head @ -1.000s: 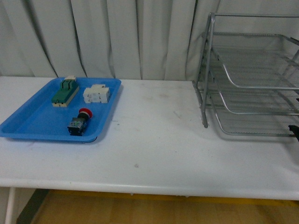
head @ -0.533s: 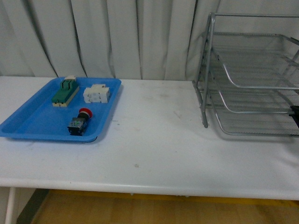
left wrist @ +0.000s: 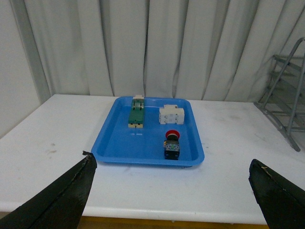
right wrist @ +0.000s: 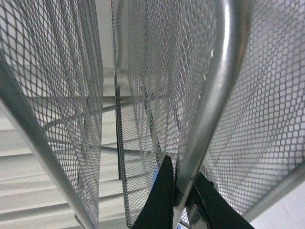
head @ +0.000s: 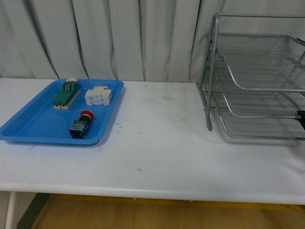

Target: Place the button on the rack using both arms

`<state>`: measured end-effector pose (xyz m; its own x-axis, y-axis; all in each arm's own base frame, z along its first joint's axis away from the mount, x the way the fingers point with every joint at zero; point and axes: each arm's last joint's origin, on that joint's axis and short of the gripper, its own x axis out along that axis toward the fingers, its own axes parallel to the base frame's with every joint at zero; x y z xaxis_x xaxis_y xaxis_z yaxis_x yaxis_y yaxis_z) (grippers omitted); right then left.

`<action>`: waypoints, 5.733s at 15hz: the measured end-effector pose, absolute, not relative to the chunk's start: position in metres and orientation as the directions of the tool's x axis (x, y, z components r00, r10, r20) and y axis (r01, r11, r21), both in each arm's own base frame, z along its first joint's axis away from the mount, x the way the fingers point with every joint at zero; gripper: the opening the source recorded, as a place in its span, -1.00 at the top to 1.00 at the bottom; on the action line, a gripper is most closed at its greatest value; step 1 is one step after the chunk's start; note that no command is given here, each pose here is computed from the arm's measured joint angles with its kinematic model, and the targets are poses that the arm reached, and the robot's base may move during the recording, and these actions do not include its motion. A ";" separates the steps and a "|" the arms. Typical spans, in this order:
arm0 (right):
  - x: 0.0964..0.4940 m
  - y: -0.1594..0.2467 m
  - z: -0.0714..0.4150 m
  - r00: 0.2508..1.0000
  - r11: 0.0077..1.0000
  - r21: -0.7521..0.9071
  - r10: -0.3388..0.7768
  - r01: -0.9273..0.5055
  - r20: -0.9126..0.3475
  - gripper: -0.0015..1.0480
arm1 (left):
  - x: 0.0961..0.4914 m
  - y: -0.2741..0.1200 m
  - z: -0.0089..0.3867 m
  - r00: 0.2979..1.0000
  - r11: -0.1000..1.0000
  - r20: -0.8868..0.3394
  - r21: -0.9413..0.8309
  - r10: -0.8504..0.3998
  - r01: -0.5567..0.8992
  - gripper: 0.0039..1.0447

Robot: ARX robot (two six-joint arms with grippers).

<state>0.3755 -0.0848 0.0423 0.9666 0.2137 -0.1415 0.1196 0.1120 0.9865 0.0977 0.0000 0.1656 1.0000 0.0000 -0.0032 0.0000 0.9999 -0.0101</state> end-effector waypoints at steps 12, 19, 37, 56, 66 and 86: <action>0.256 -0.097 0.042 0.915 0.086 0.952 0.263 0.294 -0.306 0.66 | 0.098 0.000 0.166 1.000 1.000 -0.003 -0.010 0.000 0.000 -0.88; 0.240 -0.089 0.065 0.927 0.127 0.960 0.257 0.248 -0.273 -0.91 | 0.098 0.000 0.166 1.000 1.000 -0.003 -0.010 0.000 0.000 -0.88; 0.109 -0.010 0.170 1.000 1.000 0.006 -0.002 0.002 0.010 0.97 | 0.098 0.000 0.166 1.000 1.000 -0.003 -0.010 0.000 0.000 -0.88; 0.097 0.000 0.167 1.000 1.000 0.002 0.000 0.000 0.004 -0.87 | 0.127 -0.014 0.181 0.970 0.972 -0.233 -0.207 0.066 -0.116 -0.88; 0.097 0.000 0.167 1.000 1.000 0.002 0.000 0.000 0.004 -0.87 | 0.390 -0.054 0.111 0.817 0.997 -0.574 -0.077 -0.047 0.004 -0.88; 0.097 0.000 0.167 1.000 1.000 0.002 0.000 0.000 0.004 -0.87 | 0.453 -0.039 0.059 0.698 0.995 -0.716 0.065 -0.003 0.071 -0.24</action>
<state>0.0972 0.0000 0.1667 1.0000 -0.0004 0.0036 0.0004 1.0000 0.0025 0.4534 -0.0393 0.0591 0.6985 -0.0033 -0.7156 0.0712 0.9953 0.0650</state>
